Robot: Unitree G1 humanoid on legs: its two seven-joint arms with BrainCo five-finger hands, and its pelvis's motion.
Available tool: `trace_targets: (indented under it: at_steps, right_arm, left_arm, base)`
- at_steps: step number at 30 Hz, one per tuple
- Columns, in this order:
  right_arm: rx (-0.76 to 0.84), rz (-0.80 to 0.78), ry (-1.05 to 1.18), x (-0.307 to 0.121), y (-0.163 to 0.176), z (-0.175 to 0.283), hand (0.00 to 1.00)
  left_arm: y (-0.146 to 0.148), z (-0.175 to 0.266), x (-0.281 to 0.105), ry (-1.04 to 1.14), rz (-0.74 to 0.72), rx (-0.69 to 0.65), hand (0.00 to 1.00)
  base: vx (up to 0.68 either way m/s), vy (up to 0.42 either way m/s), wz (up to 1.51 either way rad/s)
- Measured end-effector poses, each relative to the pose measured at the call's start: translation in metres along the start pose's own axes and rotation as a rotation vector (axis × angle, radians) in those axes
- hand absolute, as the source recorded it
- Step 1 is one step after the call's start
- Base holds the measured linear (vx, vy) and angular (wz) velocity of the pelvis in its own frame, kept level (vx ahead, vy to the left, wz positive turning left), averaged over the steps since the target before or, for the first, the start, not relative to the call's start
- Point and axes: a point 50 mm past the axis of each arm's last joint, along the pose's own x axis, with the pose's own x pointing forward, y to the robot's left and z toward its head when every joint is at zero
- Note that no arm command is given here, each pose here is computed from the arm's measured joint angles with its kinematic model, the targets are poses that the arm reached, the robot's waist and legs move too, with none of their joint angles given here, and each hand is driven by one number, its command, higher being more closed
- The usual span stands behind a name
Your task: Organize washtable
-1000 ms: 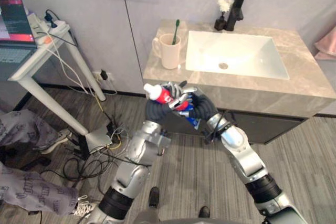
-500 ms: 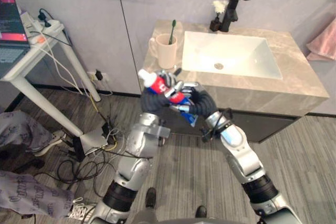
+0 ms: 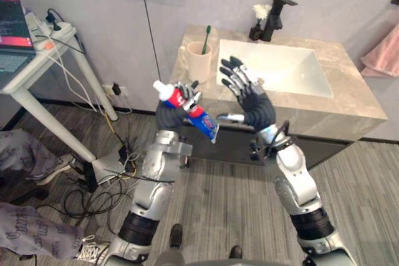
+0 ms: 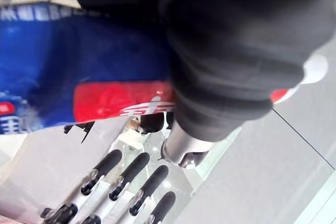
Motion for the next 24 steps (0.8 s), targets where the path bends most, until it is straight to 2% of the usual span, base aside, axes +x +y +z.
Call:
trace_targets:
  at_steps: [7,10,16,24]
  right_arm:
    - [-0.005,-0.146,-0.037,-0.005,-0.023,0.006,0.00]
    - [0.017,-0.206,-0.006,-0.022,-0.030,0.002,0.00]
    - [0.142,-0.294,0.150,-0.072,-0.025,-0.025,0.00]
    - [0.314,-0.364,0.233,-0.108,-0.016,-0.039,0.00]
  left_arm:
    - [0.016,0.013,0.002,-0.052,0.065,0.071,1.00]
    - [0.023,0.024,0.007,-0.095,0.091,0.116,1.00]
    - [0.012,0.060,0.033,-0.253,0.035,0.235,1.00]
    - [0.010,0.079,0.045,-0.341,0.055,0.348,1.00]
  base:
    - [0.00,0.000,0.00]
    - [0.00,0.000,0.00]
    - [0.01,-0.013,-0.05]
    - [0.02,-0.011,-0.08]
